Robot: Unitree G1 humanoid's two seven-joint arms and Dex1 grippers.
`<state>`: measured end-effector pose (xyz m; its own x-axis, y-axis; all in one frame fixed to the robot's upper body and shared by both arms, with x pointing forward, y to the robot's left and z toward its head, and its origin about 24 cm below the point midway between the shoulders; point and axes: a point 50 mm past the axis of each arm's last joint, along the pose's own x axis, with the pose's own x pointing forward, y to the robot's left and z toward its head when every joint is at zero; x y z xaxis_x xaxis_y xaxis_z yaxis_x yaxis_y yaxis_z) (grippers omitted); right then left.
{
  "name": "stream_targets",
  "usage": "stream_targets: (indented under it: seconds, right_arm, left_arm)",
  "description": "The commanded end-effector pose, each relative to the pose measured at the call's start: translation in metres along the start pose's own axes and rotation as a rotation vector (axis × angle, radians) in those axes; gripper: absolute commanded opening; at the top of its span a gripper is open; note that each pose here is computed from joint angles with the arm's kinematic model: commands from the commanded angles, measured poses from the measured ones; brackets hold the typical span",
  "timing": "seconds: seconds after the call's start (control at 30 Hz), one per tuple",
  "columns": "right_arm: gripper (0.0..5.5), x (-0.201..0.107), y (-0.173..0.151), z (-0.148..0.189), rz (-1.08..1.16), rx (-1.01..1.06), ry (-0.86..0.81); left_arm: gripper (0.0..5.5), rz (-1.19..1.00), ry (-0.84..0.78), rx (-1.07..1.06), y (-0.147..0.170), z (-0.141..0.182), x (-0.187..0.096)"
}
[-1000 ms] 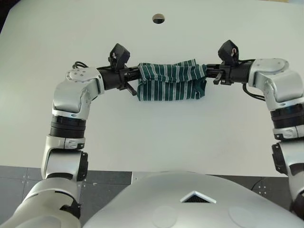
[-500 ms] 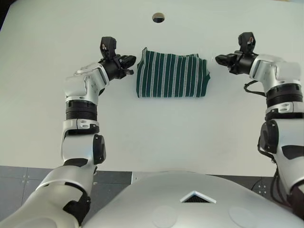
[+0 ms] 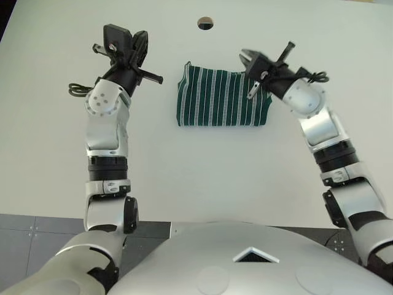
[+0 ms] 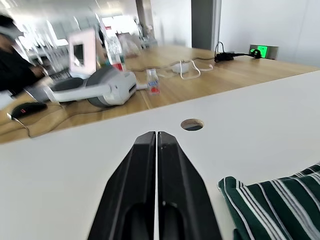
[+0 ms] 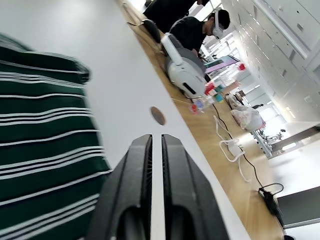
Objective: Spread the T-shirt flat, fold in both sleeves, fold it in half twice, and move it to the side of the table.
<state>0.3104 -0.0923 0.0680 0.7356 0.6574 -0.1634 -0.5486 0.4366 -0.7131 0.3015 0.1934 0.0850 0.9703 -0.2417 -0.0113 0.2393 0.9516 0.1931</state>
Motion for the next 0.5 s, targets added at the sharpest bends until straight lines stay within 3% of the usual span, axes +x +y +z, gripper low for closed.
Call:
stream_targets:
  seconds: [0.03,0.23,0.37,0.5]
  right_arm:
    - [0.11,0.012,0.034,0.009,0.066,0.0,-0.018]
    - [0.11,0.029,0.06,0.004,0.16,-0.001,0.052]
    - [0.11,0.029,0.066,-0.018,0.235,-0.054,0.214]
    - [0.11,0.011,0.056,-0.049,0.287,-0.138,0.407]
  left_arm:
    - [0.1,0.031,-0.048,0.032,-0.013,0.005,-0.006]
    - [0.1,0.02,-0.037,0.018,-0.022,0.0,-0.005]
    - [0.1,0.007,-0.058,0.007,-0.025,0.004,-0.005]
    - [0.1,-0.003,-0.078,-0.005,-0.027,0.009,-0.005]
